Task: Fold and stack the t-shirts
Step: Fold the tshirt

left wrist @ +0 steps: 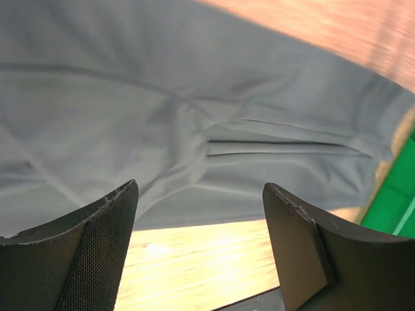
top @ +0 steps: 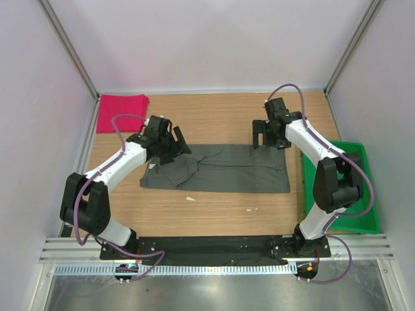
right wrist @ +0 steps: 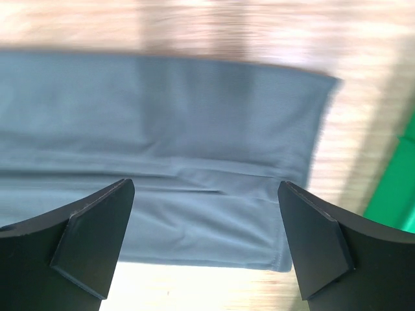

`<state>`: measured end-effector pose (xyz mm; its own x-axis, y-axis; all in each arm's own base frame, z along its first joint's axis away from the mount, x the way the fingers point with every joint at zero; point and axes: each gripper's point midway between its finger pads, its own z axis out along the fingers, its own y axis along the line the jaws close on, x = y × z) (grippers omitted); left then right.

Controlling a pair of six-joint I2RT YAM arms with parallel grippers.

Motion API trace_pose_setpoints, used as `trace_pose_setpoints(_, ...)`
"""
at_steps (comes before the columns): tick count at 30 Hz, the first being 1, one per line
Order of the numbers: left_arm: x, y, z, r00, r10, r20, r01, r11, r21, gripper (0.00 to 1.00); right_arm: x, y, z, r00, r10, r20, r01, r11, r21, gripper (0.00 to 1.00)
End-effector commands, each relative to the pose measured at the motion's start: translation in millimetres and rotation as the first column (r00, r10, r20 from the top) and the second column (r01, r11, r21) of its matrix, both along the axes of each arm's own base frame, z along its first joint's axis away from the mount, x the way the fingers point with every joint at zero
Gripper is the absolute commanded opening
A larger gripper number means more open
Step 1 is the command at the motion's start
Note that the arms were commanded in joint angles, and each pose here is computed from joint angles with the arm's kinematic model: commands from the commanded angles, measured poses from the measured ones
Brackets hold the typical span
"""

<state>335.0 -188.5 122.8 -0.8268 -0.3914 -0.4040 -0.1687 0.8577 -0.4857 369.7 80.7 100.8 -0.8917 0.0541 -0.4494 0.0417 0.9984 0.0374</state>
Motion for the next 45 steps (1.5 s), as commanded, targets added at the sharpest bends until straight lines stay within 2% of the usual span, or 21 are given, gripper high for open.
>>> trace_pose_setpoints(1,-2,15,-25,0.979,0.177,-0.1,-0.178,0.984,0.002,0.79,-2,23,21,0.984,0.175,0.037,-0.172,0.983,-0.062,1.0)
trace_pose_setpoints(5,1,28,-41,0.95,0.289,-0.12,-0.285,0.957,0.051,0.8,-9,68,21,0.918,0.383,0.103,-0.382,0.924,-0.033,1.0)
trace_pose_setpoints(8,7,35,-52,0.931,0.339,-0.138,-0.326,0.939,0.11,0.81,-10,86,15,0.876,0.466,0.124,-0.468,0.884,-0.015,1.0)
trace_pose_setpoints(13,9,41,-83,0.897,0.379,-0.227,-0.33,0.916,0.226,0.83,-10,90,-10,0.836,0.543,0.075,-0.543,0.839,-0.026,1.0)
trace_pose_setpoints(16,11,41,-98,0.881,0.401,-0.253,-0.339,0.906,0.255,0.84,-13,92,-25,0.832,0.55,0.073,-0.551,0.834,-0.009,1.0)
trace_pose_setpoints(20,13,42,-120,0.87,0.396,-0.293,-0.308,0.901,0.305,0.84,-24,84,-50,0.843,0.538,0.004,-0.537,0.843,-0.01,1.0)
trace_pose_setpoints(25,23,46,-132,0.888,0.361,-0.284,-0.25,0.898,0.361,0.83,-40,79,-77,0.9,0.428,-0.082,-0.428,0.904,0.02,1.0)
trace_pose_setpoints(27,32,46,-136,0.899,0.334,-0.281,-0.213,0.897,0.387,0.83,-58,73,-91,0.903,0.408,-0.134,-0.413,0.911,-0.003,1.0)
trace_pose_setpoints(31,52,40,-139,0.932,0.224,-0.285,-0.095,0.909,0.406,0.81,-82,43,-106,0.937,0.277,-0.214,-0.303,0.948,-0.099,1.0)
trace_pose_setpoints(35,74,37,-140,0.947,0.083,-0.309,0.07,0.889,0.453,0.8,-92,52,-94,0.957,0.2,-0.208,-0.221,0.971,-0.087,1.0)
trace_pose_setpoints(36,89,32,-131,0.958,0.059,-0.279,0.077,0.889,0.452,0.8,-93,55,-92,0.964,0.17,-0.204,-0.189,0.979,-0.079,1.0)
trace_pose_setpoints(38,98,32,-139,0.955,0.025,-0.294,0.124,0.869,0.479,0.8,-98,66,-88,0.972,0.127,-0.197,-0.137,0.99,-0.038,1.0)
trace_pose_setpoints(43,146,19,-134,0.968,-0.081,-0.238,0.194,0.843,0.502,0.8,-125,86,-108,0.968,0.099,-0.229,-0.103,0.995,-0.004,1.0)
trace_pose_setpoints(45,157,17,-148,0.965,-0.105,-0.242,0.22,0.825,0.52,0.8,-138,102,-115,0.964,0.12,-0.238,-0.119,0.993,0.017,1.0)
